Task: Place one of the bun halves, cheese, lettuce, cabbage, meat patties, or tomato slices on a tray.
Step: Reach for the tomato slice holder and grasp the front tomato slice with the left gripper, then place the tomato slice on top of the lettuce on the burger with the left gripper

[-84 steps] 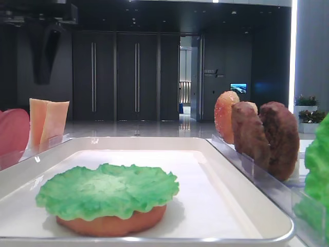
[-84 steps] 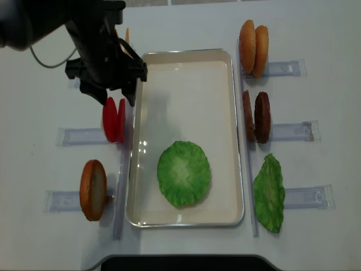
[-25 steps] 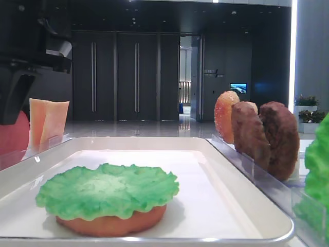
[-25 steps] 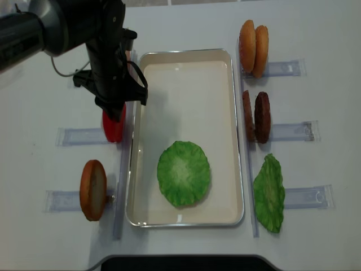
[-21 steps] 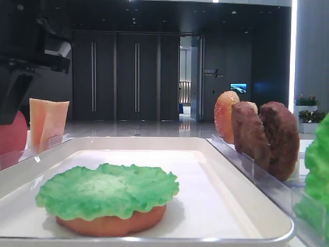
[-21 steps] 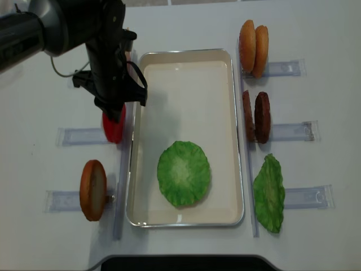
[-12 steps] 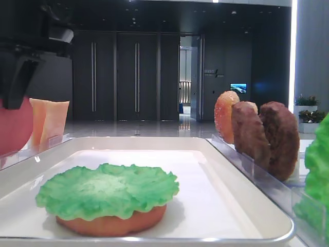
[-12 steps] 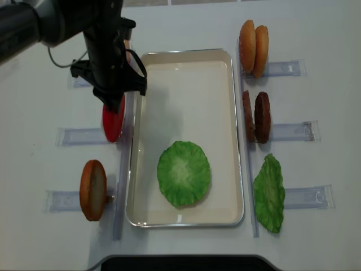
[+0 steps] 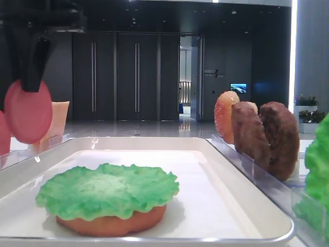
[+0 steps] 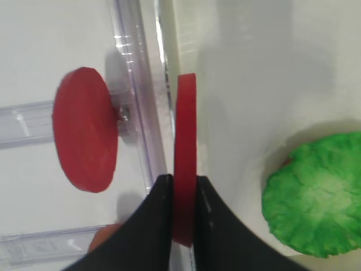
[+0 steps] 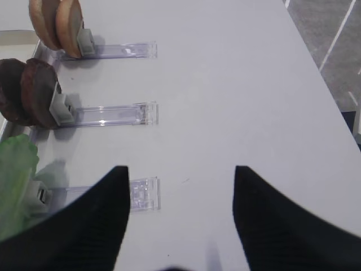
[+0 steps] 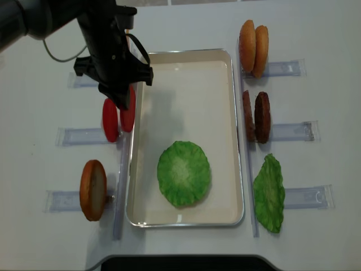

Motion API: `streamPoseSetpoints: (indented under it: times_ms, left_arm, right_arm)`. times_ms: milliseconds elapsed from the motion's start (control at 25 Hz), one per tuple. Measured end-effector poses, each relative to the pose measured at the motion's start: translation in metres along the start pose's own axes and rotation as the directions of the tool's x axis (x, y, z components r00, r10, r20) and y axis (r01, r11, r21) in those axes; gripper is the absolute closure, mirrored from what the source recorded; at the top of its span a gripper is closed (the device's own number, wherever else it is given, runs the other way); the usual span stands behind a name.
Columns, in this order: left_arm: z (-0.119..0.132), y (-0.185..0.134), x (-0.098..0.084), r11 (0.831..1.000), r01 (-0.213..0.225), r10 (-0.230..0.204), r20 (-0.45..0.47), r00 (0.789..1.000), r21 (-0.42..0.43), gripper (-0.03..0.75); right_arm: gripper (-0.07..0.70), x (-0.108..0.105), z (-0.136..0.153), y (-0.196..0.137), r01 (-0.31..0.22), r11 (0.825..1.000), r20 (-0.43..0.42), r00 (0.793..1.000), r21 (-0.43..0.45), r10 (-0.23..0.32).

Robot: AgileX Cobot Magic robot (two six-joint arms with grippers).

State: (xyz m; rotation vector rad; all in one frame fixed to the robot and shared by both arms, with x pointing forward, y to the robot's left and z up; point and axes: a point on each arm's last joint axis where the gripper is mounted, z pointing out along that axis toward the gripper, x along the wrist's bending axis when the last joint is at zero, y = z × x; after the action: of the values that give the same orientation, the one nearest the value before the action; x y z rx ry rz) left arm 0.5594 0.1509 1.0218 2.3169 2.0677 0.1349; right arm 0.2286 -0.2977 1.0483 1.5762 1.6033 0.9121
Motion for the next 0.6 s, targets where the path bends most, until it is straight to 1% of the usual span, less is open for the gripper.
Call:
streamPoseSetpoints:
  times_ms: [120,240,320,480,600]
  left_arm:
    - [-0.01,-0.004,-0.003,1.0,0.013,-0.012,0.056,0.998,-0.005,0.652]
    - [-0.023,-0.01,-0.003,0.999,0.018,-0.015,0.098,0.995,-0.03,0.652]
    - [-0.031,-0.018,-0.003,0.998,0.023,-0.014,0.146,0.989,-0.054,0.652]
    - [-0.036,-0.036,-0.009,0.994,0.04,-0.007,0.304,0.953,-0.103,0.652]
    - [-0.033,-0.05,-0.01,0.993,0.037,0.005,0.366,0.931,-0.108,0.652]
  right_arm:
    - [0.239,0.0,0.0,0.0,0.0,1.0,0.0,1.0,0.0,0.0]
    - [0.239,0.0,0.0,0.0,0.0,1.0,0.0,1.0,0.0,0.0]
    - [0.239,0.0,0.0,0.0,0.0,1.0,0.0,1.0,0.0,0.0]
    - [0.239,0.0,0.0,0.0,0.0,1.0,0.0,1.0,0.0,0.0]
    - [0.239,0.0,0.0,0.0,0.0,1.0,0.0,1.0,0.0,0.0]
